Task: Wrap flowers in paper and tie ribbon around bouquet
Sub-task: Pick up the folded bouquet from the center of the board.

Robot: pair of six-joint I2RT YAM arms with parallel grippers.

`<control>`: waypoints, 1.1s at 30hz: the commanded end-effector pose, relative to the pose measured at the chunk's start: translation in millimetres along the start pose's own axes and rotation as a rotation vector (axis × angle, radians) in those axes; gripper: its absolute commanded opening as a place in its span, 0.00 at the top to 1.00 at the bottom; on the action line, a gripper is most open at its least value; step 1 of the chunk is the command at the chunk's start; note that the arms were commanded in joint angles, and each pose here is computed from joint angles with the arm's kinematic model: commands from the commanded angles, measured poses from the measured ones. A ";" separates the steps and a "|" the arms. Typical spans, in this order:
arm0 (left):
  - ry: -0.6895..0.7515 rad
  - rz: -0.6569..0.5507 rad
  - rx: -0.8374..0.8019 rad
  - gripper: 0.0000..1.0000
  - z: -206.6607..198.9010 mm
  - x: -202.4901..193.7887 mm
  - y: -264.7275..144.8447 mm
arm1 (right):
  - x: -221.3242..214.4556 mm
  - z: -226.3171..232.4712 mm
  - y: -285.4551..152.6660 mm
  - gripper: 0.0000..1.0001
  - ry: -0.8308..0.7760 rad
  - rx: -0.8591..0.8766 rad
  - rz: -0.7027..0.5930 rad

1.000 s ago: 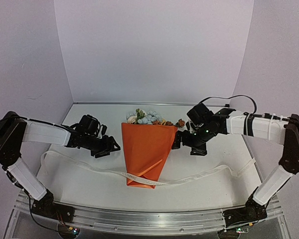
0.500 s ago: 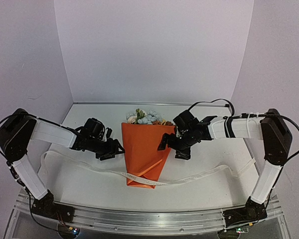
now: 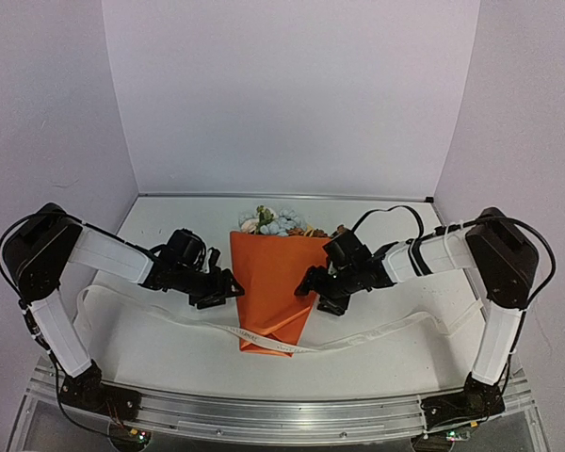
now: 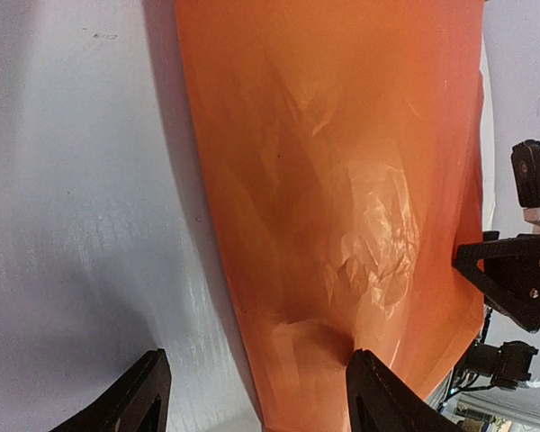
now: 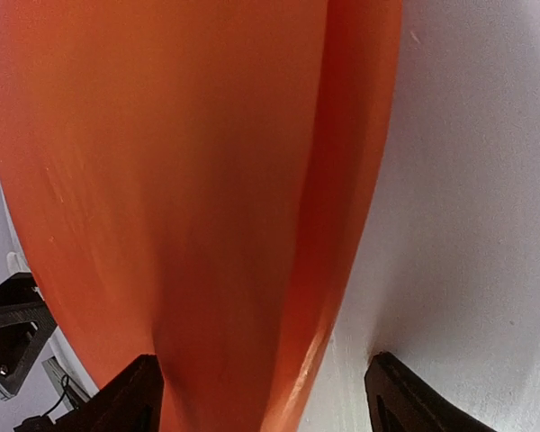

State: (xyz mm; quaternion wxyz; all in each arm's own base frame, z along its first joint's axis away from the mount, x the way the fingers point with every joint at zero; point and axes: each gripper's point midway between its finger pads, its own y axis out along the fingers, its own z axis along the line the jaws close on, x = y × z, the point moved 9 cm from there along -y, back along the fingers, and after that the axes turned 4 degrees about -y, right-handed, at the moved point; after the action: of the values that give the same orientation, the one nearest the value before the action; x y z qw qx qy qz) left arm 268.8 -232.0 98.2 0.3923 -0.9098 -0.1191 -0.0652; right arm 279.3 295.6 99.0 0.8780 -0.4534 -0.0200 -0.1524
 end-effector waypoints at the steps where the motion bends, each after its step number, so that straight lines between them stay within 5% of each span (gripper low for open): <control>1: 0.021 -0.028 -0.065 0.31 -16.9 9.5 1.5 | -2.2 -0.6 13.0 0.36 0.065 0.069 -0.021; 9: 0.035 -0.021 -0.075 0.31 -18.9 6.7 1.8 | -3.1 -2.2 19.0 0.64 0.109 0.091 -0.014; 15: 0.084 -0.039 -0.062 0.31 -25.3 6.7 -12.2 | 3.6 9.9 16.0 1.00 0.122 0.097 -0.021; 33: 0.117 -0.017 -0.079 0.33 -14.9 -23.2 -46.5 | 50.5 29.2 1.5 1.00 0.253 -0.041 -0.065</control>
State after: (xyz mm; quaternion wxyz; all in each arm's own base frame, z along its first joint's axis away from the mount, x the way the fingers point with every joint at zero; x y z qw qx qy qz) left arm 246.0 -221.2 128.7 0.3736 -0.9135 -0.1106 -0.1166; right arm 322.9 310.6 114.6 0.8770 -0.4250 0.0551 -0.2173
